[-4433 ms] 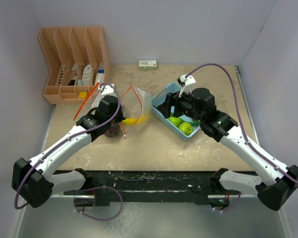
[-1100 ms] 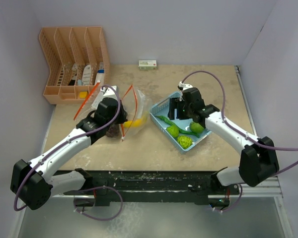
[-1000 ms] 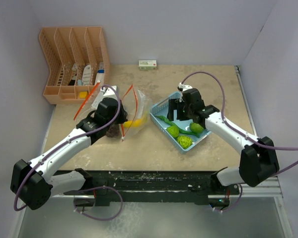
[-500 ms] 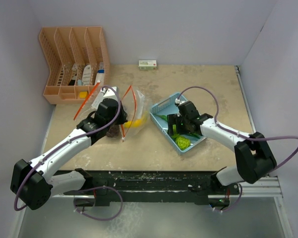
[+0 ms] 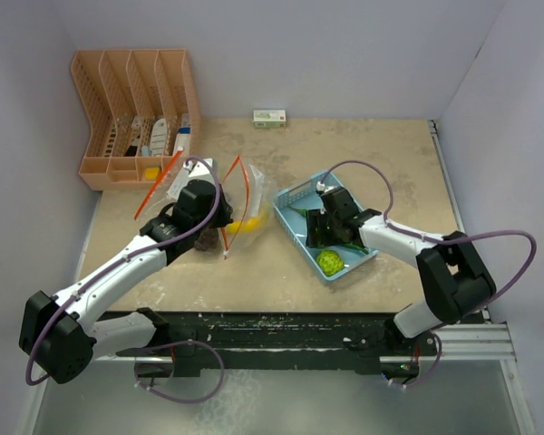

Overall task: Place the food in the zip-top bag and seal the zipper
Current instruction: Pick up the fake fruit from the bin, then place the fake fruit in the zipper food storage bag.

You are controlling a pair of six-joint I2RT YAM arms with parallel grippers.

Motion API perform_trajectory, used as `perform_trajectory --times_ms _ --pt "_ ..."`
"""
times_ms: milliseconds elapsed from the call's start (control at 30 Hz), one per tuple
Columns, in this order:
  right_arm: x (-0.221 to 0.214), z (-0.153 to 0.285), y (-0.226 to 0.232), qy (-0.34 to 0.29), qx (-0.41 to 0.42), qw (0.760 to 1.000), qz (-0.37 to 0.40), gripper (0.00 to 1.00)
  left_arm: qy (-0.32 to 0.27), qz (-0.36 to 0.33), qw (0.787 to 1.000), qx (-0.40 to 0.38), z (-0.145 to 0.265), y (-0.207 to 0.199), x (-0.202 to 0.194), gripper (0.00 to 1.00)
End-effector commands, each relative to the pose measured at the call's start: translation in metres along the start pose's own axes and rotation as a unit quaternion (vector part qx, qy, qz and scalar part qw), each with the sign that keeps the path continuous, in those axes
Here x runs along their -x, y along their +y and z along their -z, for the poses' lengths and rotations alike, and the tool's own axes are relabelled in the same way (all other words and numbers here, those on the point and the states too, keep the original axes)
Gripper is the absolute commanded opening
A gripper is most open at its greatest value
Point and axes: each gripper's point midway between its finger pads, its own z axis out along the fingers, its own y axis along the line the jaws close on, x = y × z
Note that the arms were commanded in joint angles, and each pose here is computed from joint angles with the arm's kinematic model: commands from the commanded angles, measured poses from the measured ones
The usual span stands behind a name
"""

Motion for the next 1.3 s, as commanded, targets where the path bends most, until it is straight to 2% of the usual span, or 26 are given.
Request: perform_trajectory --times_ms 0,133,233,400,500,733,900,967,1100,1267 --pt "0.039 0.026 0.011 -0.061 0.012 0.998 0.009 0.52 -0.019 0.007 1.000 -0.012 0.000 -0.006 0.011 0.00" --pt "0.067 0.062 0.025 -0.109 0.041 0.993 0.022 0.52 -0.019 0.005 1.000 -0.011 0.000 -0.005 0.011 0.00" --pt "0.089 0.100 0.048 -0.157 0.099 0.982 0.040 0.52 -0.019 0.004 1.000 -0.011 0.001 -0.006 0.012 0.00" --pt "0.124 0.172 0.112 -0.240 0.236 0.939 0.073 0.52 -0.026 0.005 1.000 -0.014 0.005 -0.009 0.020 0.00" --pt "0.135 0.204 0.154 -0.269 0.294 0.912 0.098 0.53 -0.029 0.006 0.999 -0.020 0.008 -0.013 0.025 0.00" --pt "0.164 0.255 0.219 -0.298 0.430 0.848 0.092 0.53 -0.057 0.004 0.998 -0.041 0.028 -0.026 0.052 0.00" --pt "0.178 0.269 0.241 -0.300 0.480 0.822 0.063 0.53 -0.075 0.008 0.996 -0.056 0.040 -0.031 0.063 0.00" --pt "0.180 0.266 0.248 -0.296 0.489 0.819 0.050 0.53 -0.073 0.009 0.996 -0.058 0.039 -0.032 0.061 0.00" --pt "0.176 0.248 0.261 -0.272 0.486 0.829 0.035 0.53 -0.071 0.015 0.995 -0.074 0.037 -0.037 0.058 0.00" --pt "0.171 0.247 0.273 -0.270 0.463 0.843 0.047 0.54 -0.059 0.011 0.996 -0.065 0.025 -0.036 0.052 0.00"
